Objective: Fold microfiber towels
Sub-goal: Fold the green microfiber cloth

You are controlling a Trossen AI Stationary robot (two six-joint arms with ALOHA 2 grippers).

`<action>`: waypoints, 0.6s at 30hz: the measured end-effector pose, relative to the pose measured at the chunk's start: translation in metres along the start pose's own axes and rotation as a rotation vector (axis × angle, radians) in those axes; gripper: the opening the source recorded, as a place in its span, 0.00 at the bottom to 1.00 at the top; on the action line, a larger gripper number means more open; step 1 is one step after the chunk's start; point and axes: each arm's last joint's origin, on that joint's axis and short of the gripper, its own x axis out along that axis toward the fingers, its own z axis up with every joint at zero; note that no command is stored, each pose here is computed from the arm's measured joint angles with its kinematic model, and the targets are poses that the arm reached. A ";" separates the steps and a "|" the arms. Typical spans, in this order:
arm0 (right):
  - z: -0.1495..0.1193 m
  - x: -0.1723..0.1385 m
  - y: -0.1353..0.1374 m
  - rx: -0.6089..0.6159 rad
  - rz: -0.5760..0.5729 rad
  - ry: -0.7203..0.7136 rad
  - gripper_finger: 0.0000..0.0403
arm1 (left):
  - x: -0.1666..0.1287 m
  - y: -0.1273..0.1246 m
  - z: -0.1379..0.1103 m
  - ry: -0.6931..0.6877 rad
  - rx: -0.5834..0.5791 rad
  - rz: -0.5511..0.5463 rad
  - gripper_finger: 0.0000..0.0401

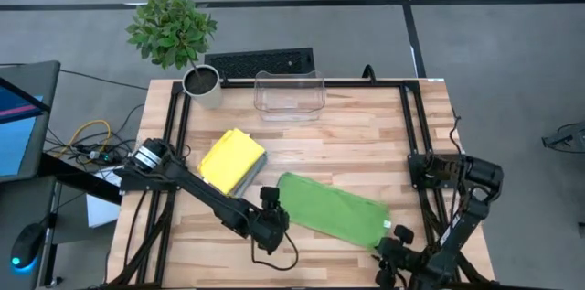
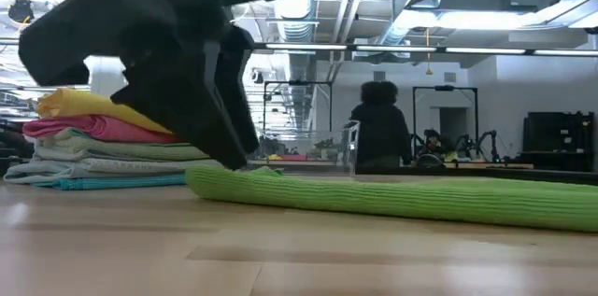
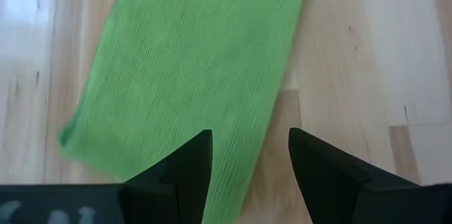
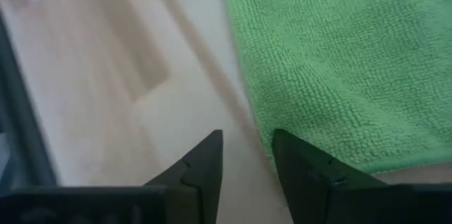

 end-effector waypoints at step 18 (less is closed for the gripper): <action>-0.004 -0.028 -0.006 -0.031 -0.038 -0.105 0.30 | -0.019 0.001 0.016 -0.134 -0.062 0.058 0.40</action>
